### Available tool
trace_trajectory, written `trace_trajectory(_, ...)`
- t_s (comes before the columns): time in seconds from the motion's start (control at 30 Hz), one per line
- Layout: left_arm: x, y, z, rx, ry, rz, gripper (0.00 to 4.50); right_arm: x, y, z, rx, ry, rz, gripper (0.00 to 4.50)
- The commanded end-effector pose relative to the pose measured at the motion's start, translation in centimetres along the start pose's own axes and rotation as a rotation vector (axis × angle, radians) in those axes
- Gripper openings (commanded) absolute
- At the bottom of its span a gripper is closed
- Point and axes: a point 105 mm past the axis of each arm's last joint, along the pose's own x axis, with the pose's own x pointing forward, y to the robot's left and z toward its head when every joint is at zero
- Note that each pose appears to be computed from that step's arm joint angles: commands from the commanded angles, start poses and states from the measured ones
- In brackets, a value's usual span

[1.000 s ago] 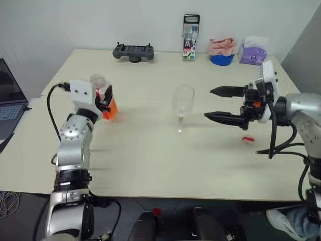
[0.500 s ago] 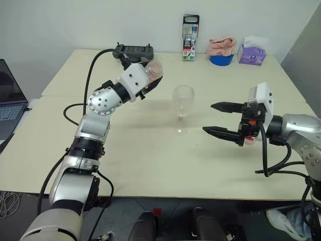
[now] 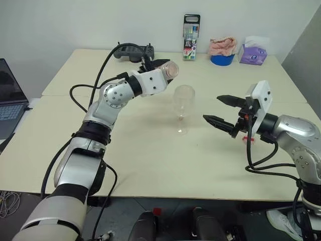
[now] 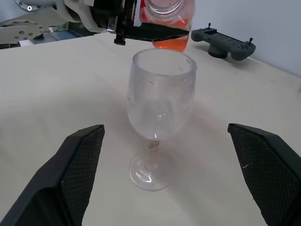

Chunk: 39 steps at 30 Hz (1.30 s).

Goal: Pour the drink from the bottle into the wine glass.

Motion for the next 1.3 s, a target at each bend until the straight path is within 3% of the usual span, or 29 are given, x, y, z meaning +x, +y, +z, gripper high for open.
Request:
trace_trajectory(0.03,0.6,1.7,2.0,0.119,-0.069,0.023,2.06,-0.8,-0.1,1.0,-0.046,-0.025,-0.014,4.50)
trace_trajectory(0.8,1.4,2.1,2.2,0.426,-0.061,-0.014,1.95,-1.6,-1.4,1.0,-0.055,-0.018,-0.046,4.50)
trace_trajectory(1.3,1.4,2.6,2.2,0.483,-0.064,0.002,1.92,-1.5,-1.6,0.9,-0.057,-0.016,-0.051,4.50)
